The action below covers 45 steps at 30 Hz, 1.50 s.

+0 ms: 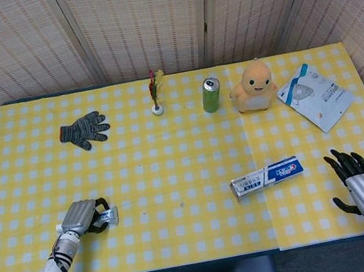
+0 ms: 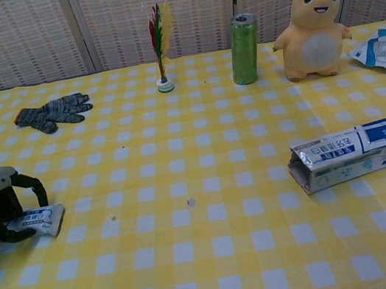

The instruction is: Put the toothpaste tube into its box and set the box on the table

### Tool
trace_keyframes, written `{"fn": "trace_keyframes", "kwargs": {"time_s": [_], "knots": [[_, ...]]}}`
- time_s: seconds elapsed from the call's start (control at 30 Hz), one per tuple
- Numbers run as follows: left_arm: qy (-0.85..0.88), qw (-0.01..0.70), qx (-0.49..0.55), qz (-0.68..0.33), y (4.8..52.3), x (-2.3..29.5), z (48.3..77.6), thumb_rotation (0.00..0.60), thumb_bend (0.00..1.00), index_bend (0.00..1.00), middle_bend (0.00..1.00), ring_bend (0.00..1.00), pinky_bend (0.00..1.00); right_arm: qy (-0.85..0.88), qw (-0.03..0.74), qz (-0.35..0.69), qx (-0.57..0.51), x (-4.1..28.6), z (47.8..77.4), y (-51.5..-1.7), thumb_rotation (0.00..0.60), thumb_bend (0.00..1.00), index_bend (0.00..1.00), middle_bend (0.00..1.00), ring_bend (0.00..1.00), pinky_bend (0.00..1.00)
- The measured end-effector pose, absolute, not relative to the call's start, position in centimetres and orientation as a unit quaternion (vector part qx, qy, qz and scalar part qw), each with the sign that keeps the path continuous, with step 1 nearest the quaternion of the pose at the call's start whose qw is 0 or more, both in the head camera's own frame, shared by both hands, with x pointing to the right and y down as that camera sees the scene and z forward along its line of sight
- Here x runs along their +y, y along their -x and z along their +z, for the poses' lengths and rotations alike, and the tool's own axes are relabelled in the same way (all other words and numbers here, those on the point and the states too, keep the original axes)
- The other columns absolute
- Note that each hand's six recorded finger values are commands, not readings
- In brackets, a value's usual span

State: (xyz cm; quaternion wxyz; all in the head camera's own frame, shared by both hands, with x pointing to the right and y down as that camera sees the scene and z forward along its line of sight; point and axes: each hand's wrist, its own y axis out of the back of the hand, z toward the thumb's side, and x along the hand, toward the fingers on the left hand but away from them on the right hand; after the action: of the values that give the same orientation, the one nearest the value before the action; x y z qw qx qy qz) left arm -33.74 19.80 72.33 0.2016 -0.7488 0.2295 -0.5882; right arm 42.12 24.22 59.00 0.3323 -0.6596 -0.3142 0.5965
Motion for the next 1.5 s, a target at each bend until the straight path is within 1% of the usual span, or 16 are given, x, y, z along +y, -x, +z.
{"fn": "trace_keyframes", "kwargs": {"time_s": [0.17,0.23,0.37,0.7,0.83,1.03,1.23,1.5], "knots": [[0.748,0.208,0.240,-0.583,33.8,19.7,72.2,0.600,0.36,0.68,1.00,1.00,1.00,0.660,0.334,0.595,-0.313,24.3,59.0,-42.0,0.600,0.31,0.00,0.00,0.00,0.00],[0.748,0.206,0.252,-0.579,33.8,19.7,72.0,0.600,0.37,0.73,1.00,1.00,1.00,0.661,0.334,0.594,-0.313,24.4,59.0,-42.0,0.600,0.31,0.00,0.00,0.00,0.00],[0.755,0.185,0.280,-0.563,33.6,19.8,71.3,0.600,0.38,0.76,1.00,1.00,1.00,0.664,0.334,0.592,-0.311,24.4,59.0,-41.7,0.600,0.31,0.00,0.00,0.00,0.00],[0.794,0.083,0.350,-0.490,32.4,20.5,67.3,0.600,0.39,0.78,1.00,1.00,1.00,0.695,0.320,0.577,-0.286,23.5,59.8,-40.2,0.600,0.31,0.00,0.00,0.00,0.00],[0.806,0.028,0.380,-0.453,32.1,20.6,65.2,0.600,0.39,0.78,1.00,1.00,1.00,0.707,0.311,0.578,-0.264,22.8,60.6,-39.4,0.600,0.31,0.00,0.00,0.00,0.00],[0.821,-0.032,0.407,-0.400,31.8,21.0,62.1,0.600,0.39,0.78,1.00,1.00,1.00,0.718,0.300,0.583,-0.233,21.8,62.3,-38.2,0.600,0.31,0.00,0.00,0.00,0.00],[0.830,-0.048,0.421,-0.364,31.6,21.3,59.5,0.600,0.39,0.78,1.00,1.00,1.00,0.733,0.295,0.572,-0.222,20.2,64.1,-35.8,0.600,0.31,0.00,0.00,0.00,0.00],[0.830,-0.046,0.429,-0.354,31.6,21.6,58.1,0.600,0.40,0.78,1.00,1.00,1.00,0.735,0.291,0.576,-0.207,18.5,66.8,-34.3,0.600,0.31,0.01,0.00,0.04,0.00]]}}
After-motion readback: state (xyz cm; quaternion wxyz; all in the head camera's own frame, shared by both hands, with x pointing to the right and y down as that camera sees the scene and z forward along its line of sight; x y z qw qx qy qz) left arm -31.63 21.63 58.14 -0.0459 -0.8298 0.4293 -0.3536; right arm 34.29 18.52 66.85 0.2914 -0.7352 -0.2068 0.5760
